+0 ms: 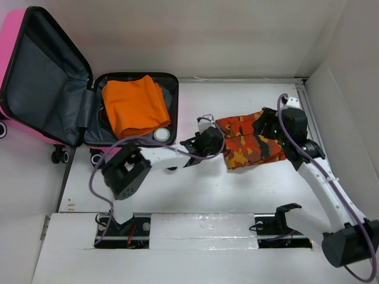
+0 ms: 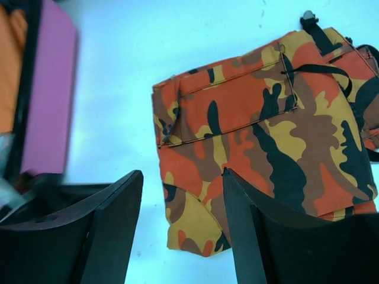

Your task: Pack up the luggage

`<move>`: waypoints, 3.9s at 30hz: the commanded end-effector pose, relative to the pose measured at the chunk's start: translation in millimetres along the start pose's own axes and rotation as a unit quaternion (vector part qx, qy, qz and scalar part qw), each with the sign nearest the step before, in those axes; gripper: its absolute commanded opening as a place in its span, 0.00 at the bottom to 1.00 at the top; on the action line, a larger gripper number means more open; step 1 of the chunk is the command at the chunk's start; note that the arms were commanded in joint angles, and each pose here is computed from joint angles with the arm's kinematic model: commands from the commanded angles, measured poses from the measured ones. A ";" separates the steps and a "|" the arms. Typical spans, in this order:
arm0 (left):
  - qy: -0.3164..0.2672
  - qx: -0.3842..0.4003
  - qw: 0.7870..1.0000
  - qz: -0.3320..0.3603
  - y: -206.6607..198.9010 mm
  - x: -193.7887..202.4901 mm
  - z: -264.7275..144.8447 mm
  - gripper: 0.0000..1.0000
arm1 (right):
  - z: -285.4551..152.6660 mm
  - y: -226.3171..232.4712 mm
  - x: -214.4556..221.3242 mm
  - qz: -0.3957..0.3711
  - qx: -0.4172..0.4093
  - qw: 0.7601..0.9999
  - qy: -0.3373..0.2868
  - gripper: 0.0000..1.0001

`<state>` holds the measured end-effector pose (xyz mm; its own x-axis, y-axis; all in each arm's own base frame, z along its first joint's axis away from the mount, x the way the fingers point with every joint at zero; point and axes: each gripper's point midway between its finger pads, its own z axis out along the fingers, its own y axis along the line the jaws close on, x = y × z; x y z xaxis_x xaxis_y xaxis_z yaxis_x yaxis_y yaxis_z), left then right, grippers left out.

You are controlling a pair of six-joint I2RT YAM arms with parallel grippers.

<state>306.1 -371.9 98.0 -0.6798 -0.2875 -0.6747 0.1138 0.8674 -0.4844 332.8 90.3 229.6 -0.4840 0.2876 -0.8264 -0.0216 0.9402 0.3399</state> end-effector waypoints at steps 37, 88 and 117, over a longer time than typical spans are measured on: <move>-0.173 0.003 0.982 0.071 32.8 -337.7 -53.4 0.00 | -54.3 58.5 8.9 0.025 -0.168 0.981 -0.091 0.63; -0.490 -0.494 0.700 -0.164 309.7 -292.3 -446.1 0.71 | -77.3 145.8 86.3 -0.061 -0.355 0.933 -0.019 0.00; -0.400 -0.564 0.702 -0.169 344.6 -338.7 -405.2 0.00 | -56.6 156.3 112.9 -0.085 -0.358 0.929 0.034 0.43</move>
<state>256.8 237.1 353.6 0.1226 -0.3185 -0.9400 -0.9749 0.1388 -0.1742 217.6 252.1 189.7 -0.5388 0.0727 -0.8393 -0.6319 0.6241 0.4597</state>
